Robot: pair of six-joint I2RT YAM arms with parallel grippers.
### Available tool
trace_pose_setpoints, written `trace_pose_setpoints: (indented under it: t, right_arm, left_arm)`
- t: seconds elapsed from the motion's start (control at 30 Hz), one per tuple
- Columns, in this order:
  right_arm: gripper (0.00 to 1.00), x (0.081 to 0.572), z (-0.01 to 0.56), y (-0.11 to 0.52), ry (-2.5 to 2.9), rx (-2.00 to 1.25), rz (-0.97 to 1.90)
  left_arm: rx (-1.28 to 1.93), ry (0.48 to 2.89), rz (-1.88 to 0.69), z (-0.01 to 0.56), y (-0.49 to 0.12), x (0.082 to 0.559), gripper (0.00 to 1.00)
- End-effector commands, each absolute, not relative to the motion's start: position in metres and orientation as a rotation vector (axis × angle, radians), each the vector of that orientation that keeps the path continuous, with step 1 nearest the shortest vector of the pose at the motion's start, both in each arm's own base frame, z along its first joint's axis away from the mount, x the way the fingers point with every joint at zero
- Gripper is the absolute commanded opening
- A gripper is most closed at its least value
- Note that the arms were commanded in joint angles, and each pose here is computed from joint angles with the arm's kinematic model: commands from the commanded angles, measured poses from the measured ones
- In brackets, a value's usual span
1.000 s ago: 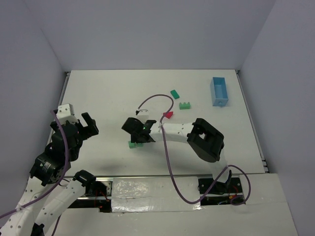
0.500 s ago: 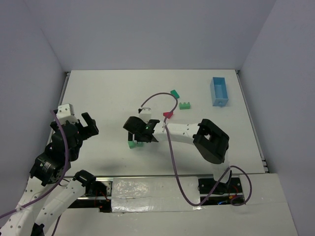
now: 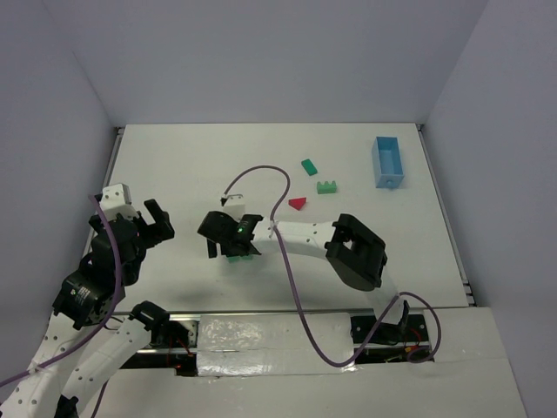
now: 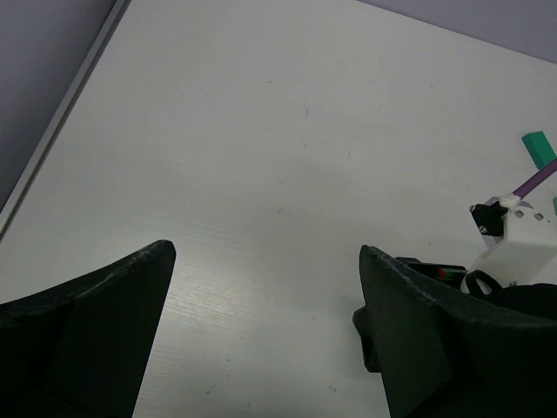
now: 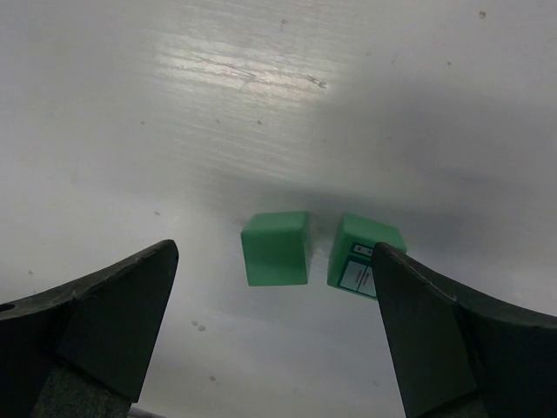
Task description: Build the wood block tower
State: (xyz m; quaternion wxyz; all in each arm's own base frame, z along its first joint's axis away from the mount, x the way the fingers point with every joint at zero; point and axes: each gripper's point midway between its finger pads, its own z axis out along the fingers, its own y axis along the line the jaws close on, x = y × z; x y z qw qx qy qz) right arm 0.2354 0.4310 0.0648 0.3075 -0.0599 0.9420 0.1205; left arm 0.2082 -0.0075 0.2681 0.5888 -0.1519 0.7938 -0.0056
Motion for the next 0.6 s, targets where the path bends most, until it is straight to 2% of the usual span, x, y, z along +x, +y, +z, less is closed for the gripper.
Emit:
trace_pose_setpoints:
  t: [0.0, 0.33, 0.57]
  right_arm:
    - [1.0, 0.237, 0.068, 0.416, 2.486, -0.129, 0.172]
    - [1.0, 0.241, 0.067, 0.398, 2.457, -0.03, 0.076]
    - [1.0, 0.235, 0.06, 0.412, 2.491, -0.042, 0.156]
  left_arm:
    - [-0.363, 1.811, -0.016, 0.276, -0.005, 0.21, 1.0]
    - [-0.355, 1.813, -0.021, 0.276, -0.007, 0.211, 1.0]
    - [-0.351, 1.816, -0.021, 0.276, -0.008, 0.211, 0.99]
